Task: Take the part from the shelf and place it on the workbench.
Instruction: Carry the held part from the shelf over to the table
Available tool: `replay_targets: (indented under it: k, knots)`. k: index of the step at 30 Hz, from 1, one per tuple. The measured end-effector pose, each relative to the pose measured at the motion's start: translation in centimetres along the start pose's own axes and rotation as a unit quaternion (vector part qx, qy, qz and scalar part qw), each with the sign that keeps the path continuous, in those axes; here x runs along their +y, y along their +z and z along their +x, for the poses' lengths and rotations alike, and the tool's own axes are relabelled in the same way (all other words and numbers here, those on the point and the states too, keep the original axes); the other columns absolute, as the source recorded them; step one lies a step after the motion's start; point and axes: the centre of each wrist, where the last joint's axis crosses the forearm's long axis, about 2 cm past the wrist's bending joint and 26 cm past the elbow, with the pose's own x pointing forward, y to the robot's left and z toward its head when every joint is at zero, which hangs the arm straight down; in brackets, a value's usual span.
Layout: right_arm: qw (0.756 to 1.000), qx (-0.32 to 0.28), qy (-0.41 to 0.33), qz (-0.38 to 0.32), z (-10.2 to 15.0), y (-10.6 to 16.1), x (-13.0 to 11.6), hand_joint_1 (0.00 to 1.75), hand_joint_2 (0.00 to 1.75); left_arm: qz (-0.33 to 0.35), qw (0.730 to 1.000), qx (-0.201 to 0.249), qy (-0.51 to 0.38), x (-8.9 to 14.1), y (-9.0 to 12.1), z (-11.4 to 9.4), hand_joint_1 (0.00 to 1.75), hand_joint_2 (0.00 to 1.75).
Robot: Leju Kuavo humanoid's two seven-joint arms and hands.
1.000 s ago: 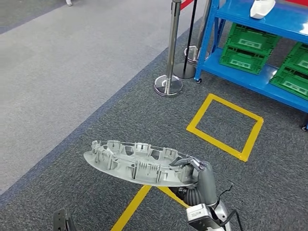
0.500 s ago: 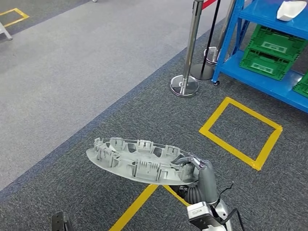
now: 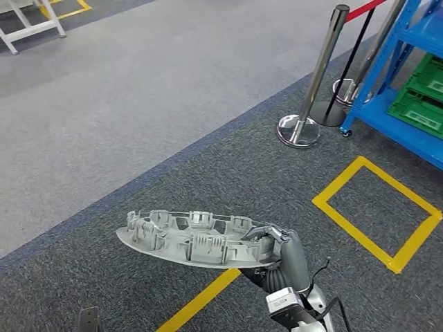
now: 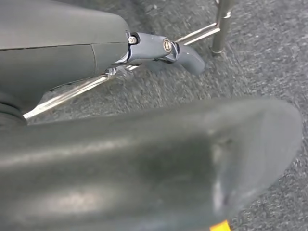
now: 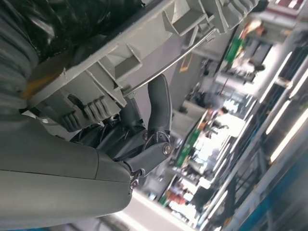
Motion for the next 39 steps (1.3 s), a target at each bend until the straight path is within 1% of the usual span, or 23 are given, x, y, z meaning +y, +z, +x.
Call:
replay_targets:
  k: [4,8,10,16,21,35,39]
  knots:
    - [1.0,-0.006,-0.008,0.01,-0.1,-0.8,0.4,1.75,1.75,-0.002,1.0,0.006,0.005,-1.4,-0.1,1.3,0.0,0.0]
    - [1.0,-0.012,-0.015,0.014,-0.2,-1.4,0.6,1.75,1.75,-0.008,1.0,0.002,0.006,-1.9,-0.5,2.6,0.0,0.0]
    - [1.0,-0.012,-0.017,0.014,-0.2,-1.5,0.7,1.75,1.75,-0.01,1.0,0.002,0.007,-2.0,-0.6,2.9,0.0,0.0]
    - [1.0,-0.017,-0.021,0.016,-0.3,-1.7,0.8,1.75,1.75,-0.01,1.0,0.004,0.01,-0.7,-1.1,3.0,0.0,0.0]
    - [1.0,-0.017,-0.022,0.015,-0.4,-1.8,0.7,1.75,1.75,-0.007,1.0,0.008,0.006,0.3,-1.2,2.3,0.0,0.0]
    - [1.0,-0.011,-0.024,0.015,-0.6,-1.3,0.8,1.75,1.75,-0.013,1.0,0.013,-0.002,0.7,-1.0,1.5,0.0,0.0]
    - [1.0,-0.011,-0.023,0.013,-0.6,-1.4,0.7,1.75,1.75,-0.017,1.0,0.009,-0.006,0.7,-1.1,1.6,0.0,0.0]
